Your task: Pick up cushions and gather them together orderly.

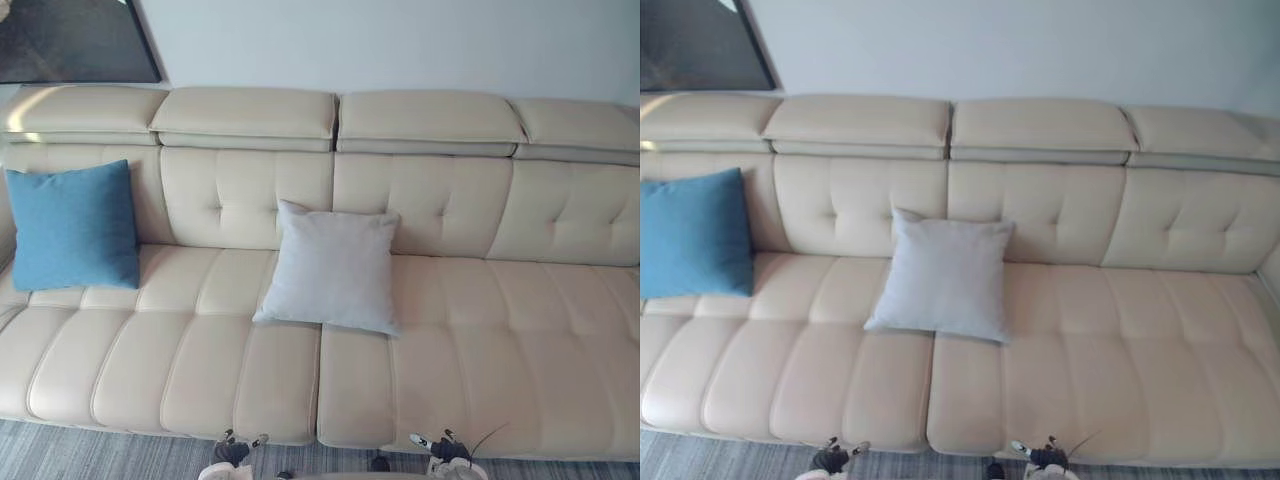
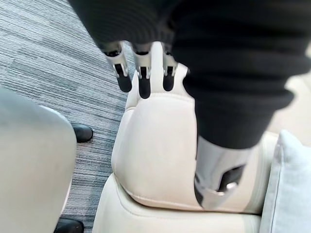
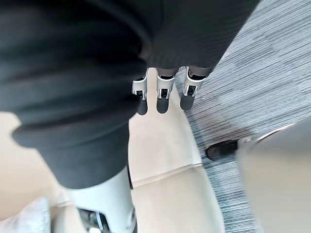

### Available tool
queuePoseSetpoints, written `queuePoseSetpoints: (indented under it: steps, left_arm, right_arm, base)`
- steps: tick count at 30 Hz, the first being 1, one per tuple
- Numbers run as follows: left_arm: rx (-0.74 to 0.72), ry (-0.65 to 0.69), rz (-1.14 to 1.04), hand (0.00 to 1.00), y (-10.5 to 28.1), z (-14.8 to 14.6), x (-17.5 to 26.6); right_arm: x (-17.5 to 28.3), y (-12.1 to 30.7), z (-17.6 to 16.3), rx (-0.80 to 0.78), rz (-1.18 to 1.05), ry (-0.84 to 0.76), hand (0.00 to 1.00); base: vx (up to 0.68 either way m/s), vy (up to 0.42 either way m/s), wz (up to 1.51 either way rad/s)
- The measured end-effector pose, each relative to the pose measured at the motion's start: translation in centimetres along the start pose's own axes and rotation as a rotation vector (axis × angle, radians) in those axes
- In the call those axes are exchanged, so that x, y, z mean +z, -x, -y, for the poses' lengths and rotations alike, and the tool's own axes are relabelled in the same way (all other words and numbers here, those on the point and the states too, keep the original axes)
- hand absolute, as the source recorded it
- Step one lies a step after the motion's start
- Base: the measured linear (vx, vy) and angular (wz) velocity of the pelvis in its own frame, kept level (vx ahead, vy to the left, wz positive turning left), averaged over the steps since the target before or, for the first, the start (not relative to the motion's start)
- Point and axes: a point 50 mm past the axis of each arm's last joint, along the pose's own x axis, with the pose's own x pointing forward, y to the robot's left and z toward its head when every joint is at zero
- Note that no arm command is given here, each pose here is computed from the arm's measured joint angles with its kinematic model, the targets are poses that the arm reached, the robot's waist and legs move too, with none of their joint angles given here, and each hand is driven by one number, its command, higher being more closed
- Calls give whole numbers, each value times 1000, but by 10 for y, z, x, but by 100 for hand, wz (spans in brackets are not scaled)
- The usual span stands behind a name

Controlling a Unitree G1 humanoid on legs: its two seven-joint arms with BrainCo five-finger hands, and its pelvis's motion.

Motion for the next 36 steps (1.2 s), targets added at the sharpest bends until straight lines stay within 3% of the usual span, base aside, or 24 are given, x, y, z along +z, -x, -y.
queuePoseSetpoints:
  steps: [10,16,22,31,36]
  left_arm:
    - [-14,-15,69,0,-7,9,27]
    - [11,-8,90,0,-7,-2,32]
    - [-28,-27,79,0,-5,13,27]
    - [-40,-23,70,0,-4,17,24]
    - [-12,-14,48,0,-5,5,19]
  right_arm:
    - [40,-1,-38,97,131,137,0]
    - [37,-2,-36,94,127,188,0]
    - [65,-9,-20,42,179,266,0]
    - [36,-9,4,-23,78,254,0]
    - [14,-5,1,-12,18,208,0]
  base:
    - [-161,35,-65]
    - [-87,-134,-2]
    - [-231,-200,-4]
    - [-222,48,-32]
    - [-23,183,-37]
